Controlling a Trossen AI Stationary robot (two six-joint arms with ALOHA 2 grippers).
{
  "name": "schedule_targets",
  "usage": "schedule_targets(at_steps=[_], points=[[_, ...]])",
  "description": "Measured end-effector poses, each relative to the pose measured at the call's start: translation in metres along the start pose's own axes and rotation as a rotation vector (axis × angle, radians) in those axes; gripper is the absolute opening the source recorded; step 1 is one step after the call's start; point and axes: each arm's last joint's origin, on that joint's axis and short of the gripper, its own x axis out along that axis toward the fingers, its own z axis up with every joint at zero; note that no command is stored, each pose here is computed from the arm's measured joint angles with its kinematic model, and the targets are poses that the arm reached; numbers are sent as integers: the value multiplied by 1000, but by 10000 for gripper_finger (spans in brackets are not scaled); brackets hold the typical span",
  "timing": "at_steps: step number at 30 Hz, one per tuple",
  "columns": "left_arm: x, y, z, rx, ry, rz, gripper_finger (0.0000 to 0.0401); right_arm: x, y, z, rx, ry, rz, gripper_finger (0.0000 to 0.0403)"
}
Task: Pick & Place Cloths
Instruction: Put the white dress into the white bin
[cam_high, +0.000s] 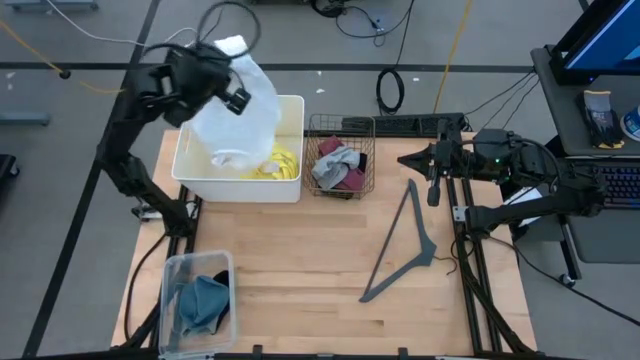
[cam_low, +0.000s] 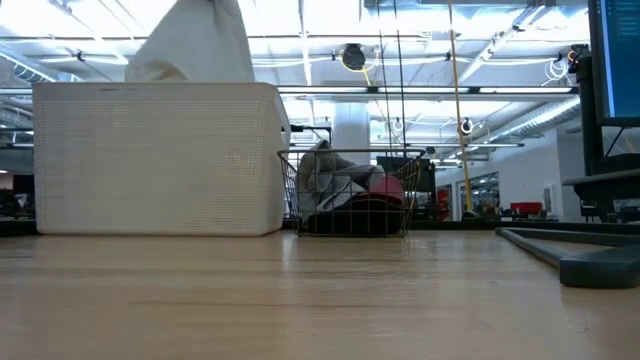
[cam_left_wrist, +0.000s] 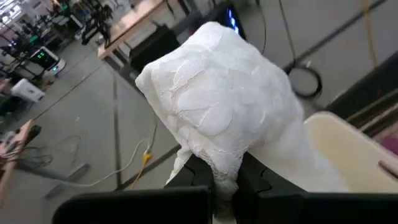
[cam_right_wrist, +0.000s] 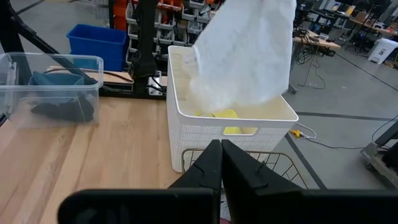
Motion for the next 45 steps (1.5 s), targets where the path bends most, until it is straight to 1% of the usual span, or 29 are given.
schedule_targets(at_steps=[2,6,9,11,13,20,25,30,35,37,40,45], points=[[9,-9,0,41,41,-6,12,0,0,0,0,1,0,0],[27,-25,-5,133,152,-63,12,0,0,-1,-1,7,1,0],[37,-38,-6,181,188,-140,12,0,0,-1,-1,9,1,0],[42,-44,-11,219,219,-178,12,0,0,-1,-1,8,1,0],[48,-52,-17,230,261,-219,12,0,0,-1,-1,10,1,0],[71,-79,-45,223,446,-316,12,0,0,-1,-1,11,2,0],[92,-95,-69,230,588,-325,12,0,0,-1,-1,11,2,0],[114,-100,-93,171,762,-389,12,0,0,-1,-1,11,2,0],[134,-102,-118,140,908,-446,12,0,0,-1,-1,11,2,0],[142,-104,-128,121,951,-478,12,0,0,-1,-1,11,2,0],[153,-105,-141,99,998,-483,12,0,0,-1,-1,11,2,0],[169,-106,-154,43,1002,-500,12,0,0,-1,-1,11,2,0]])
